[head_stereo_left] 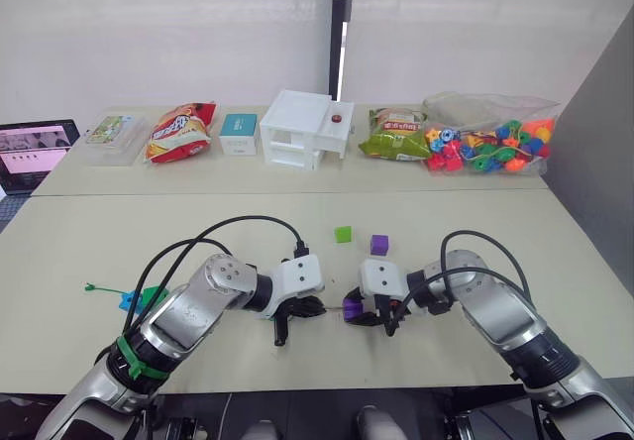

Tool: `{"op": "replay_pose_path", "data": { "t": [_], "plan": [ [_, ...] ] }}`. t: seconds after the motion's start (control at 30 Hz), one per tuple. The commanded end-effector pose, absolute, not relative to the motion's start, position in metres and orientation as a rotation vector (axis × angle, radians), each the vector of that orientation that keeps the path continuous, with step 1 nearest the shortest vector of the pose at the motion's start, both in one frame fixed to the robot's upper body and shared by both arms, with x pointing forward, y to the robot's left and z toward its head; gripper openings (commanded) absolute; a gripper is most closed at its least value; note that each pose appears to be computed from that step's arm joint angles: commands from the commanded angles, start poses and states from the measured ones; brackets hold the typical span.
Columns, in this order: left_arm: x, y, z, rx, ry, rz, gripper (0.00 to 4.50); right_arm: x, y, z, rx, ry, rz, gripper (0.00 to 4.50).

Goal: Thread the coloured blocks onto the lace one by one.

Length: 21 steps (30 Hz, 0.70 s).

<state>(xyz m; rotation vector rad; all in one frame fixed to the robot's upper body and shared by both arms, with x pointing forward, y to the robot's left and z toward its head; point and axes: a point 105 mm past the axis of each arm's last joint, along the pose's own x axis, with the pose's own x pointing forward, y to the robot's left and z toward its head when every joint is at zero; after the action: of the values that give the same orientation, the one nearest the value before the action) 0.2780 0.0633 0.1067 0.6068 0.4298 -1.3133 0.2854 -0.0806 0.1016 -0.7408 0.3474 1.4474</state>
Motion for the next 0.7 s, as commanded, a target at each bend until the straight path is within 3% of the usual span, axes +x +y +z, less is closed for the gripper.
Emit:
{"op": "replay_pose_path", "data": {
  "t": [0.03, 0.7],
  "plan": [
    [0.273, 0.0542, 0.1153, 0.607, 0.373, -1.359, 0.0, 0.2828, -0.0753, 0.1091, -0.75, 0.309, 1.461, 1.36],
    [0.2716, 0.057, 0.1236, 0.58, 0.348, -1.365, 0.0, 0.2857, -0.0792, 0.1056, -0.752, 0.326, 1.448, 1.36]
  ]
}}
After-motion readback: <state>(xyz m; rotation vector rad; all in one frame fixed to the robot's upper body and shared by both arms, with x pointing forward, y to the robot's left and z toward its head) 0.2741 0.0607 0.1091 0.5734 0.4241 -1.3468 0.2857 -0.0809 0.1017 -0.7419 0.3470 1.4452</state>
